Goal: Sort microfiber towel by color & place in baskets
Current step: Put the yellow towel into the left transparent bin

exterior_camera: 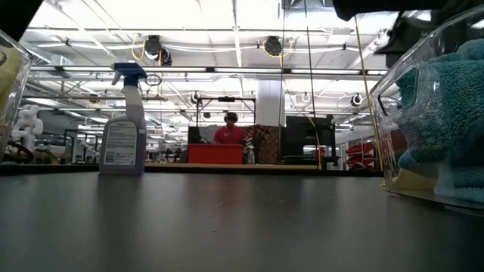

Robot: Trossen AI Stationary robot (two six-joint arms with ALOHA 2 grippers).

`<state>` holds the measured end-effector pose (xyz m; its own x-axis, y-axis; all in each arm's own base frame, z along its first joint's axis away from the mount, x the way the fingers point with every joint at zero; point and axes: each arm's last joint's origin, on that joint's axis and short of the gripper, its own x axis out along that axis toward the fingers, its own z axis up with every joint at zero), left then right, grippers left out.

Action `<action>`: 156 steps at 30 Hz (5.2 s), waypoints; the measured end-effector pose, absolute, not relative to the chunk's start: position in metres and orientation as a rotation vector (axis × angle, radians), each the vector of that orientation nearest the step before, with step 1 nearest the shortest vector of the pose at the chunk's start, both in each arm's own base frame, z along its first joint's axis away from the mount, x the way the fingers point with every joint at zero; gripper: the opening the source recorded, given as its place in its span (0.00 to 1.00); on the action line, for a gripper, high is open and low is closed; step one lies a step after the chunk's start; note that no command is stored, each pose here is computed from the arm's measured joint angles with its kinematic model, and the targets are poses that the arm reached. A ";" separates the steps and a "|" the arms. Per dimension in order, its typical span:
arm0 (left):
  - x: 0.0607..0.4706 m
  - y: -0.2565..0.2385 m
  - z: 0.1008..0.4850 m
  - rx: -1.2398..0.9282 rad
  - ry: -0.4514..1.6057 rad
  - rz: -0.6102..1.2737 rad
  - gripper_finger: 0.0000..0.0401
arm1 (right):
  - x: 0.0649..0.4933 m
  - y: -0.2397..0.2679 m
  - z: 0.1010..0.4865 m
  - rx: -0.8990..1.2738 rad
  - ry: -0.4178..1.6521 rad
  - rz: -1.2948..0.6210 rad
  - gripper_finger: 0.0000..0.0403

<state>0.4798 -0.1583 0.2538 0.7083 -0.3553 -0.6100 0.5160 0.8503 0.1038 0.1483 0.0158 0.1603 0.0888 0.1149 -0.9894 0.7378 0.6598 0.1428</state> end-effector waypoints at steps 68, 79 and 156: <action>0.342 -0.097 0.391 0.156 0.423 -0.031 0.68 | 0.231 0.066 0.371 -0.038 0.529 0.214 0.01; 0.362 -0.078 0.349 0.020 0.253 -0.114 0.68 | 0.232 0.082 0.384 -0.217 0.359 0.313 0.01; 0.159 -0.163 0.406 -0.365 0.736 -0.434 0.06 | 0.236 0.094 0.349 -0.315 0.638 0.224 0.61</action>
<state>0.1585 -0.1633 0.4061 0.6604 -0.4992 -0.5609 0.2496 0.8505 -0.4631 0.2360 0.0938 0.3489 0.7817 0.1079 -0.6143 -0.2998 0.9287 -0.2184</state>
